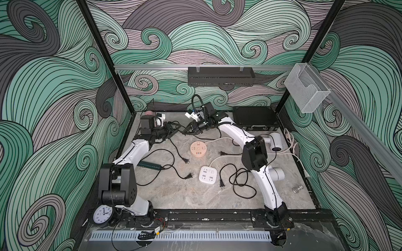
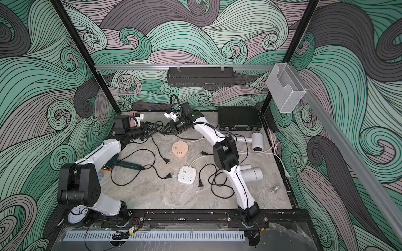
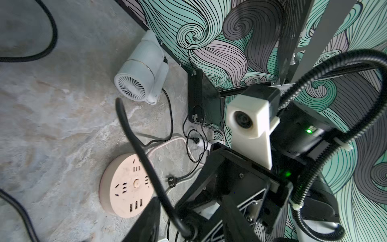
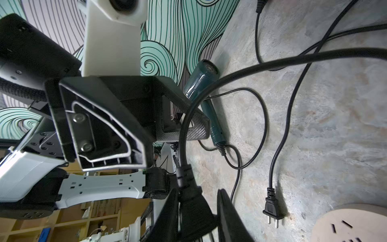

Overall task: Charge the blow dryers
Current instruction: Pick up the plug from the center of the board.

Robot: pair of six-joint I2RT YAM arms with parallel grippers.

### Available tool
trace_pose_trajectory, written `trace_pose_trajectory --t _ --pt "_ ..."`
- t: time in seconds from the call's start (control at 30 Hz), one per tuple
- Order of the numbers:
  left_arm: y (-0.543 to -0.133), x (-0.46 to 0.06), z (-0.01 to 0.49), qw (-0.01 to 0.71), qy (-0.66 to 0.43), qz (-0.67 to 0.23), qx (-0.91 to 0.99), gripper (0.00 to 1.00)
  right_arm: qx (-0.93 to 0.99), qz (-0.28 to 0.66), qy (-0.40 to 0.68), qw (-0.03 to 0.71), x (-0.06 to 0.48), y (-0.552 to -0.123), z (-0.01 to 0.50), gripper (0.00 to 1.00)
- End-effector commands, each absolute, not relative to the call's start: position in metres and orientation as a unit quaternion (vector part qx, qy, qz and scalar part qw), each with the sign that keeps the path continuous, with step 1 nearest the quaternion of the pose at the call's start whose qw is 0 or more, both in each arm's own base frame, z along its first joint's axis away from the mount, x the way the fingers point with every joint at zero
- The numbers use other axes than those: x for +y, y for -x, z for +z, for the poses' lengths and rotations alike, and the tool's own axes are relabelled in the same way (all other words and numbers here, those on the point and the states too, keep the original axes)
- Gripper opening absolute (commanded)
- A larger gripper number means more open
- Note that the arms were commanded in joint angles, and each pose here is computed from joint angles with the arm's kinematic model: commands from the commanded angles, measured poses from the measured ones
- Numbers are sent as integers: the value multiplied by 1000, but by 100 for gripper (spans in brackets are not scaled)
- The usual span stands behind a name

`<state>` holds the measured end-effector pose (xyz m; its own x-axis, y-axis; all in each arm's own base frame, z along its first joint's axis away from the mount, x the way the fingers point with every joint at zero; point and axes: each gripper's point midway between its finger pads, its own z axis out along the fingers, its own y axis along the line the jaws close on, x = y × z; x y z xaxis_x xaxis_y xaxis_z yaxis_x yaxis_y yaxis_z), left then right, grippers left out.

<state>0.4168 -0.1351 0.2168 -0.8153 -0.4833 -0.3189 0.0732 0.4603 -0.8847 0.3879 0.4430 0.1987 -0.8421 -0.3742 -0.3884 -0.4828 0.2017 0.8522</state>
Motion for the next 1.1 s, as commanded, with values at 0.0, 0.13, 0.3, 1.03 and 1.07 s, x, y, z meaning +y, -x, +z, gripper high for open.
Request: trace_pose_trajectory --t 0.0,0.13,0.3,1.03,1.07 --pt "-419 -151 233 282 91 -531 794 44 737 604 300 54 435 -376 237 16" --pt "-414 -159 232 272 81 -538 794 39 731 615 289 57 428 -380 239 16" --pt "-404 -168 229 260 72 -540 797 38 732 621 274 56 423 -385 234 15" --pt "-391 -185 222 240 60 -547 800 6 724 632 272 52 417 -383 236 14" --pt "-391 -186 223 239 59 -547 800 4 724 632 271 52 417 -383 235 14"
